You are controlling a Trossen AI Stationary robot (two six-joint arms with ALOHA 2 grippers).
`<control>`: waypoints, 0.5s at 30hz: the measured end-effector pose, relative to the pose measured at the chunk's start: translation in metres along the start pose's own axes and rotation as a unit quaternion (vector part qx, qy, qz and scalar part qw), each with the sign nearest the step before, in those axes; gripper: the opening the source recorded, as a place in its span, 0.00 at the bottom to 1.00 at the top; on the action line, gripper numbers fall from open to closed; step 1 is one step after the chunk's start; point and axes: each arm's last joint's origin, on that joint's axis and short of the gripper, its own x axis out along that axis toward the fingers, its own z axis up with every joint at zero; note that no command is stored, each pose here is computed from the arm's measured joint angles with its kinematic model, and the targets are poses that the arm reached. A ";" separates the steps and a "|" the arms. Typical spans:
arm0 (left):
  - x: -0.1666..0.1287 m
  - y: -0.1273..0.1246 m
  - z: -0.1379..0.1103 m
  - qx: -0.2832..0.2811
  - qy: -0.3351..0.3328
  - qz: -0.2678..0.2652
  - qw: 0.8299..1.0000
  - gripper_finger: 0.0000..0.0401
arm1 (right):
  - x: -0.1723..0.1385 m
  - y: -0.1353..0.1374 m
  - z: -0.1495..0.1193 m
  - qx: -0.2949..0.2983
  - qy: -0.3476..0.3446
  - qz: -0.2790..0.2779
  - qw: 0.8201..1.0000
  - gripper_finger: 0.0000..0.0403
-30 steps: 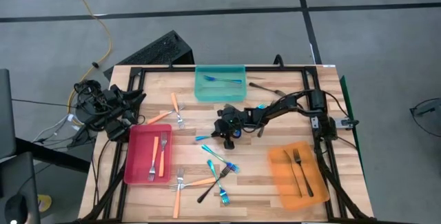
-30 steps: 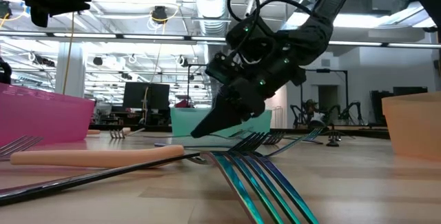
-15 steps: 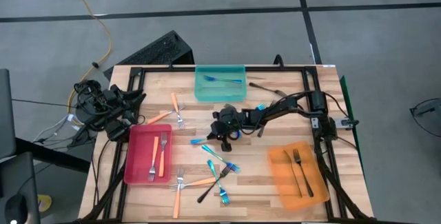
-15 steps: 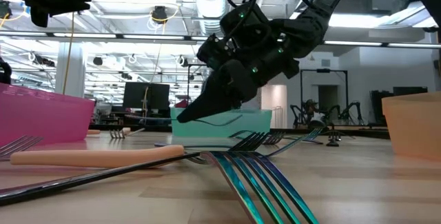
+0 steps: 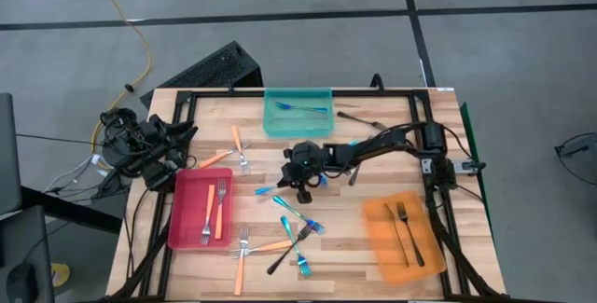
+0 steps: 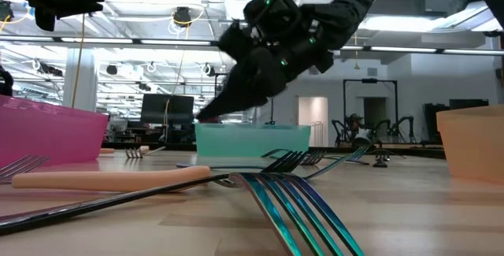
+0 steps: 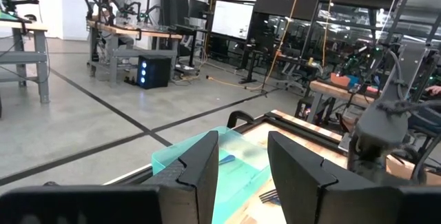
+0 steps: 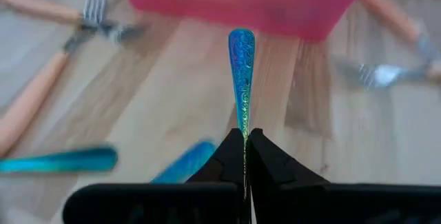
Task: Sort silverware by color (type)
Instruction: Put the blue fork into the blue bin
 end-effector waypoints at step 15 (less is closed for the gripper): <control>0.000 0.000 0.000 0.000 0.000 0.000 1.000 0.28 | -0.041 -0.013 0.031 -0.025 -0.026 -0.026 0.999 0.07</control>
